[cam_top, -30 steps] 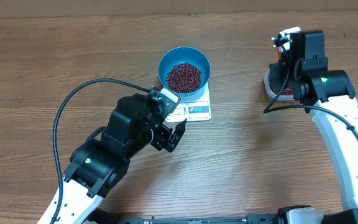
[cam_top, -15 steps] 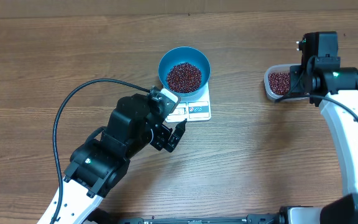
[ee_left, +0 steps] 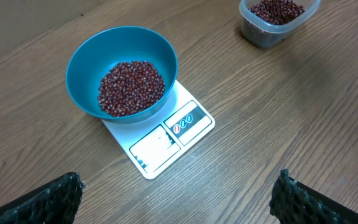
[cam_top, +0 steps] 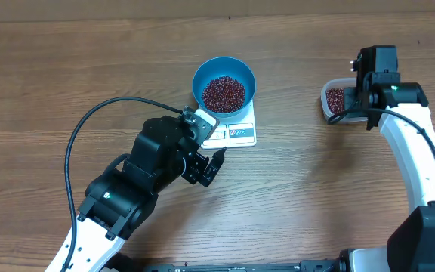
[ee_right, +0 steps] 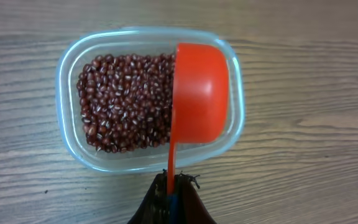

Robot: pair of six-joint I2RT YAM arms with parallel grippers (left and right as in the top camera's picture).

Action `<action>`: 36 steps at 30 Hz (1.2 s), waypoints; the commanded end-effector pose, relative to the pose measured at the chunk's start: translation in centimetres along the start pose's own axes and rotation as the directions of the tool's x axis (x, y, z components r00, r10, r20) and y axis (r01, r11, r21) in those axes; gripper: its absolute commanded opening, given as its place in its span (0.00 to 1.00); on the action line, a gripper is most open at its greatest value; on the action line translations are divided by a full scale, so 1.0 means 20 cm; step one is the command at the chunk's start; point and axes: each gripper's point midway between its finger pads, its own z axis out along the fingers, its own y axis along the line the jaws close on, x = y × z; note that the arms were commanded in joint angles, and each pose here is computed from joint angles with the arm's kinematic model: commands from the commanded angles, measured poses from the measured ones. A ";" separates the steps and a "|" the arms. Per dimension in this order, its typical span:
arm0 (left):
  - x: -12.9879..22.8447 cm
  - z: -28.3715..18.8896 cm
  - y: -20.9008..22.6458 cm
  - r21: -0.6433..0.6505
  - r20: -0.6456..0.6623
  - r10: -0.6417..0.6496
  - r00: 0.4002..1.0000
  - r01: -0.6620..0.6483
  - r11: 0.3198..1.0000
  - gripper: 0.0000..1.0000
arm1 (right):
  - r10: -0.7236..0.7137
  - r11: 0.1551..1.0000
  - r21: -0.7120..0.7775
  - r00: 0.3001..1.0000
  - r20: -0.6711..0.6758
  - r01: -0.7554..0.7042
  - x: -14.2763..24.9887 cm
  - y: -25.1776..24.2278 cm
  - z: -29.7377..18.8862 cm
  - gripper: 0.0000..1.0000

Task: Scoop item into bowl and weigh 150g on scale
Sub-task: 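Lower the scoop into the beans and drag it through with the right gripper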

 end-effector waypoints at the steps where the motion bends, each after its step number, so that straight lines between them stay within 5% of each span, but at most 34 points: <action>1: 0.01 0.00 0.00 0.007 -0.003 0.020 1.000 -0.020 1.000 0.99 | -0.006 1.000 -0.013 0.998 -0.060 0.006 0.08 0.04 0.10 0.04; 20: 0.01 0.00 0.00 0.007 -0.003 0.020 1.000 -0.020 1.000 1.00 | 0.018 1.000 -0.022 0.990 -0.137 -0.021 0.15 0.02 0.29 0.04; 36: 0.01 0.00 0.00 0.007 -0.003 0.020 1.000 -0.020 1.000 1.00 | -0.063 0.948 -0.317 0.993 -0.097 0.029 0.13 0.27 0.26 0.04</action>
